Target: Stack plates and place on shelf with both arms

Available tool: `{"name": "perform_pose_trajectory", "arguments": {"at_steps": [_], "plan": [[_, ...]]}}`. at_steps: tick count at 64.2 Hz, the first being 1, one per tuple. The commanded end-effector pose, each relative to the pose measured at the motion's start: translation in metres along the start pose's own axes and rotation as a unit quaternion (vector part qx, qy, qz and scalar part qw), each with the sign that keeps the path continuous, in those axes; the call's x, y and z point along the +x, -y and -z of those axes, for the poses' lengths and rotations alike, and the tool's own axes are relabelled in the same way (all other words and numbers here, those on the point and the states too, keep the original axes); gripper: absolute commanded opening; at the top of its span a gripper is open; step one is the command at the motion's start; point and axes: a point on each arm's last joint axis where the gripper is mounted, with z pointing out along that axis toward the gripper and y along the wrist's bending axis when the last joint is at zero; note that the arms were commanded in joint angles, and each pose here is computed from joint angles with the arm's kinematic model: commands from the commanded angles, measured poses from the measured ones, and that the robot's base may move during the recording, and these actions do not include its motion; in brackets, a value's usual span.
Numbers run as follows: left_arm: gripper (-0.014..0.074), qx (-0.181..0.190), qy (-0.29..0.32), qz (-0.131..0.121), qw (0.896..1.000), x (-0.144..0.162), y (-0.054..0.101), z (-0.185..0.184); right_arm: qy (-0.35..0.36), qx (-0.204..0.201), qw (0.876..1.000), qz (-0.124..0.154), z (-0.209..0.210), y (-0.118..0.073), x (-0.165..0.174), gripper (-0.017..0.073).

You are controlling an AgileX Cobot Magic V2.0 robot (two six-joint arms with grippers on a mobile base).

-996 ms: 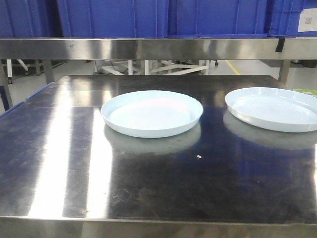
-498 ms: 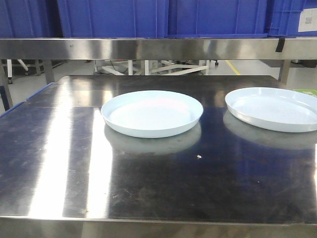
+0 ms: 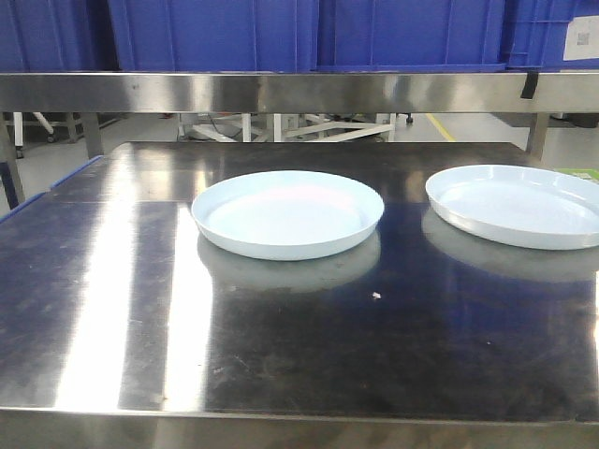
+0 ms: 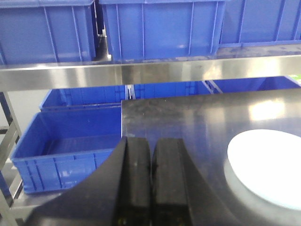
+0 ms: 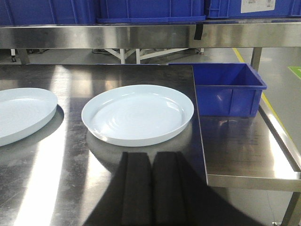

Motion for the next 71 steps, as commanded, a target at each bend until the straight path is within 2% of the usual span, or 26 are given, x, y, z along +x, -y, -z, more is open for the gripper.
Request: {"name": "perform_pose_trajectory", "arguments": {"at_steps": [1,10,17,27,37,43,53,61,71], "plan": [[0.0087,-0.007,0.069,0.006,0.998,-0.023,-0.002,0.008,0.062,0.006,0.998,0.005,0.002,0.001,-0.011,0.0055],[0.0087,-0.006,0.084,-0.002,0.996,-0.025,-0.001,0.024,0.075,0.007,0.997,0.005,0.002,0.001,-0.013,0.0055],[0.0087,-0.011,0.064,-0.041,0.997,-0.02,-0.001,0.033,0.086,0.008,0.996,0.005,0.003,0.001,-0.015,0.0055],[0.0087,-0.013,0.083,-0.043,0.996,-0.023,-0.002,0.036,0.09,0.008,0.996,0.003,0.003,0.001,-0.016,0.0056],[0.0086,-0.014,0.091,-0.043,0.995,-0.024,-0.002,0.037,0.098,0.004,0.994,-0.045,0.004,0.001,-0.019,0.0057],[0.0086,-0.014,0.091,-0.043,0.995,-0.024,-0.002,0.037,0.084,-0.004,0.995,-0.061,0.006,-0.001,-0.026,0.0057],[0.0086,-0.014,0.091,-0.043,0.995,-0.024,-0.002,0.037,0.045,-0.013,0.997,-0.06,0.005,-0.005,-0.048,0.0057],[0.0083,-0.014,0.091,-0.043,0.995,-0.024,-0.002,0.037,-0.014,-0.014,0.999,-0.027,-0.003,-0.008,-0.068,0.0057],[0.0083,-0.014,0.091,-0.043,0.995,-0.024,-0.002,0.037,-0.076,-0.01,0.997,-0.029,-0.029,-0.009,-0.085,0.0057]]}}
